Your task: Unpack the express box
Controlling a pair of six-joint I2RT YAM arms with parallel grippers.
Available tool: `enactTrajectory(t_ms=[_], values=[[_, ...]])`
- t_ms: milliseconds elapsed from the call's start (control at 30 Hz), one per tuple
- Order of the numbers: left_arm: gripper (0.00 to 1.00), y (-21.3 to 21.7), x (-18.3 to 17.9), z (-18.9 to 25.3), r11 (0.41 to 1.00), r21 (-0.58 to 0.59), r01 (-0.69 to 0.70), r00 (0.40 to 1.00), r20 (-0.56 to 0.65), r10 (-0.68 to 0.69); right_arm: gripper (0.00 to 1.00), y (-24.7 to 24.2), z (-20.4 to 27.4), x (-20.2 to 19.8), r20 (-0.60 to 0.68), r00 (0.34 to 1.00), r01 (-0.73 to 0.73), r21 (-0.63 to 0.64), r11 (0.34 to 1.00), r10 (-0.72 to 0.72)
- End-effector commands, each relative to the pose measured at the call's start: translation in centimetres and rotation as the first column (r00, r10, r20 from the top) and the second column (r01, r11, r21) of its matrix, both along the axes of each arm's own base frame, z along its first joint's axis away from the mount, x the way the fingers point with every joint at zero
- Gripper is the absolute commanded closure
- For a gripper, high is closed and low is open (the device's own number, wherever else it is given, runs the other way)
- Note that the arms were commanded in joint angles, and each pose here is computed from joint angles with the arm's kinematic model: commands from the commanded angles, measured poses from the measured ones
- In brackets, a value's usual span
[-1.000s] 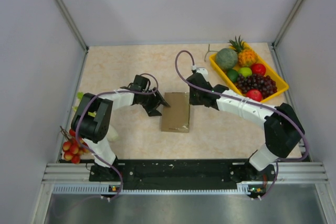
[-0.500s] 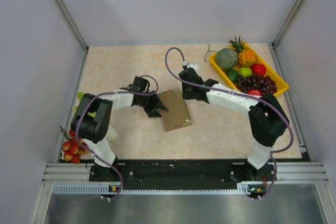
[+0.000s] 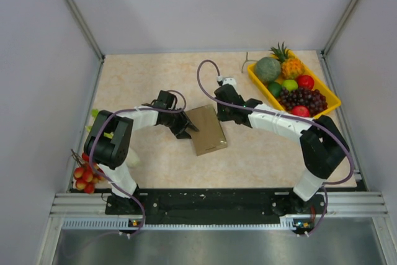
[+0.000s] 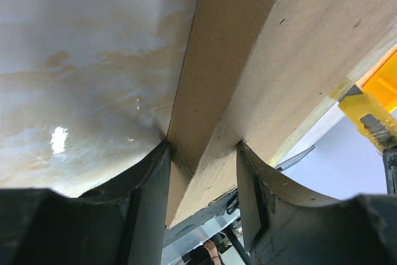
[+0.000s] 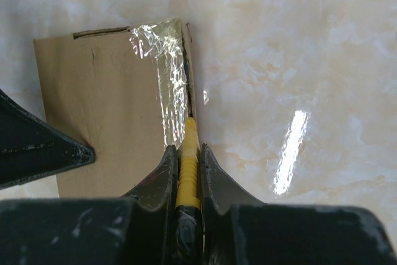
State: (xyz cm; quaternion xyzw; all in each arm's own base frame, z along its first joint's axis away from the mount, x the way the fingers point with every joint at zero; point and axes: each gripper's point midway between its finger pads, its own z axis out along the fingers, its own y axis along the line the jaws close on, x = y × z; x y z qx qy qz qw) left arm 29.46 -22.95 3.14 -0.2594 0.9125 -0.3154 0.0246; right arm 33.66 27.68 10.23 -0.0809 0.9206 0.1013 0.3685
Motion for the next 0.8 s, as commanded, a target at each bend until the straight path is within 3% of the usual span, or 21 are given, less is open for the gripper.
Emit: enactTrajectory(t_ms=[0,767], values=[[0.61,2.2,-1.1,-3.4,0.987,0.148,-0.064,0.994,-0.082,0.076,1.00,0.1,1.8,-1.7,0.030,0.998,-0.048,0.017,0.999,0.048],[0.64,1.8,-0.8,-3.4,0.988,0.124,-0.093,0.992,-0.078,0.104,1.00,-3.1,-0.1,-5.9,-0.030,0.998,-0.066,-0.054,0.996,0.064]])
